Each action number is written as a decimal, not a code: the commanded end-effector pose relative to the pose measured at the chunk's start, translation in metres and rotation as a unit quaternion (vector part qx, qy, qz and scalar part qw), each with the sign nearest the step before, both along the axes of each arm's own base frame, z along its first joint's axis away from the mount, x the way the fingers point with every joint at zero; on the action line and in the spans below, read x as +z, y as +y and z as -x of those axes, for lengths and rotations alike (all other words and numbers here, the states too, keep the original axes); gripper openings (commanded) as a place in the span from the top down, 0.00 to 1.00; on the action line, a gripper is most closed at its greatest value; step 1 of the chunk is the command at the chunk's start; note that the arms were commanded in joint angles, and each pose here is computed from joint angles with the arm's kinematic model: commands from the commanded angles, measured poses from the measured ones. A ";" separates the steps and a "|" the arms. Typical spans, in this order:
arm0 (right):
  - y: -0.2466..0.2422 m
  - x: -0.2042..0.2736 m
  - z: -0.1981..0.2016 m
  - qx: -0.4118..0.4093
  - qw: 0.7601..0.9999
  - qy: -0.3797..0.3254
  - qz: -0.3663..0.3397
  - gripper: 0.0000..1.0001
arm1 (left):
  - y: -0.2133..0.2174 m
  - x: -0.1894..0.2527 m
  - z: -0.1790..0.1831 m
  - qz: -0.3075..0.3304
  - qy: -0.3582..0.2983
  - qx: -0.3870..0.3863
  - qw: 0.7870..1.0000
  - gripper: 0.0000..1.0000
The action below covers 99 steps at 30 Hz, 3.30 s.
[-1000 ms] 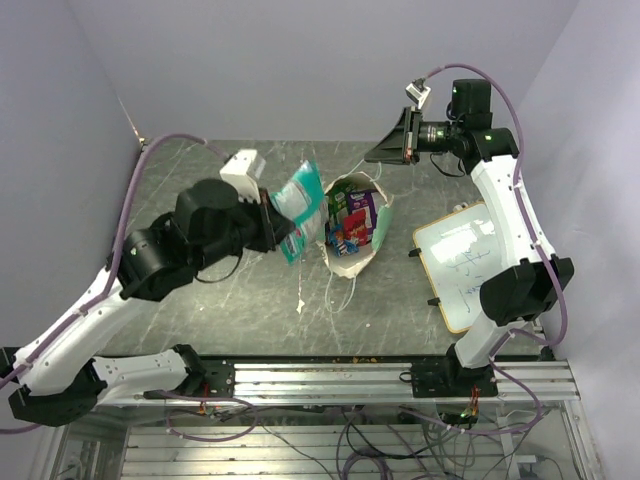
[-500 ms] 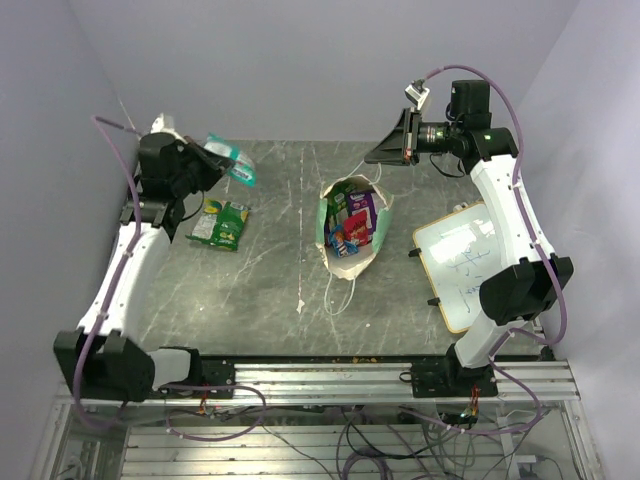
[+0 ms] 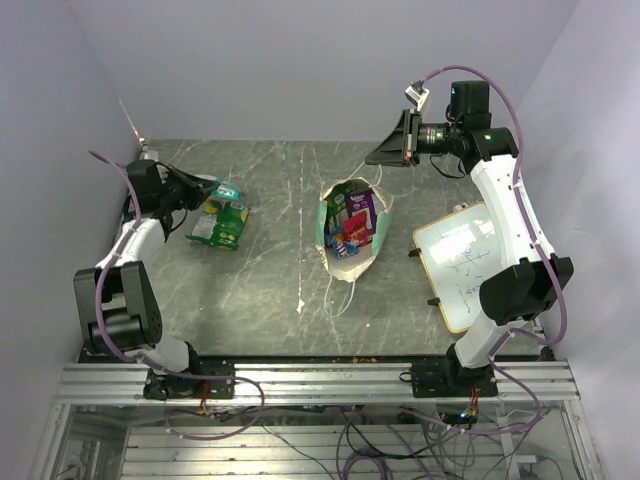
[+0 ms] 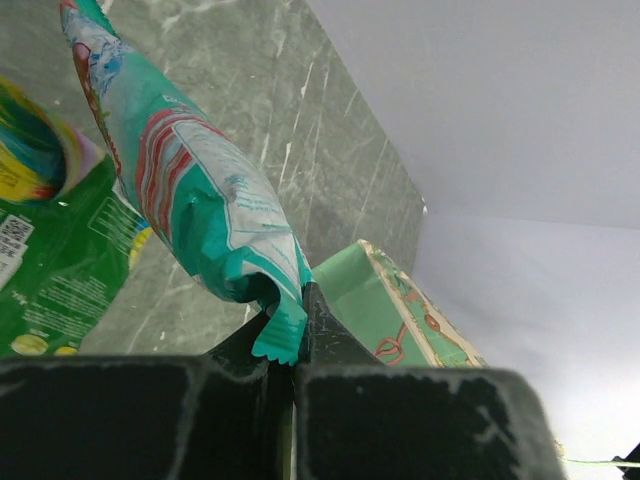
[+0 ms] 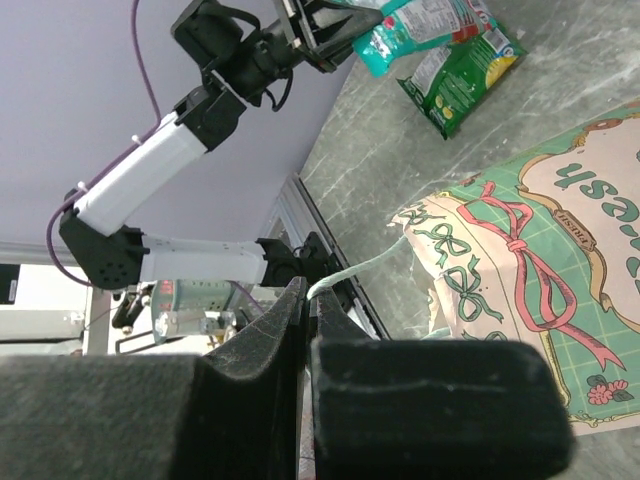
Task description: Take the snacks out of the paper bag
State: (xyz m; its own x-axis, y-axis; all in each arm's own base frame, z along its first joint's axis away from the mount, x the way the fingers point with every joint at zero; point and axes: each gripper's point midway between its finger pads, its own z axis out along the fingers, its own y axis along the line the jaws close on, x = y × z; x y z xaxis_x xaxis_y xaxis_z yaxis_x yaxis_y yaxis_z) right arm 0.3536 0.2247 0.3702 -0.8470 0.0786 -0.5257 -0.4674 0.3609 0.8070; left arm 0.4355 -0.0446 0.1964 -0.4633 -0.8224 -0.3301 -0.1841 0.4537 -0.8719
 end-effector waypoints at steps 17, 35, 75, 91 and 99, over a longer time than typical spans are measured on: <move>-0.001 0.003 -0.001 0.000 1.000 -0.015 0.004 1.00 | 0.017 -0.067 0.000 0.004 0.038 0.002 0.999 0.93; -0.001 0.001 -0.002 0.000 1.000 -0.013 0.005 1.00 | 0.031 -0.133 0.036 0.049 0.102 0.054 0.992 0.93; -0.001 -0.001 -0.002 0.000 1.000 -0.011 0.006 1.00 | 0.060 -0.144 0.060 0.041 0.146 0.123 0.981 0.52; -0.004 -0.002 0.003 -0.009 1.000 -0.015 0.022 1.00 | 0.031 -0.099 0.132 -0.033 0.195 0.084 0.977 0.38; -0.005 -0.006 0.007 -0.013 0.999 -0.021 0.030 1.00 | -0.064 0.006 0.163 -0.043 0.056 -0.048 0.996 0.22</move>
State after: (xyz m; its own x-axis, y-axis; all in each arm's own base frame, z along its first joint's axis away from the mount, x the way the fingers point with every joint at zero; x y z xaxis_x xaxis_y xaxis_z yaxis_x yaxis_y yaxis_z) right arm 0.3544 0.2206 0.3573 -0.8484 0.0745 -0.5240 -0.4534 0.4084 0.7922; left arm 0.2905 -0.0768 0.1510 -0.5328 -0.7931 -0.2950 -0.3672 0.5308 -0.7638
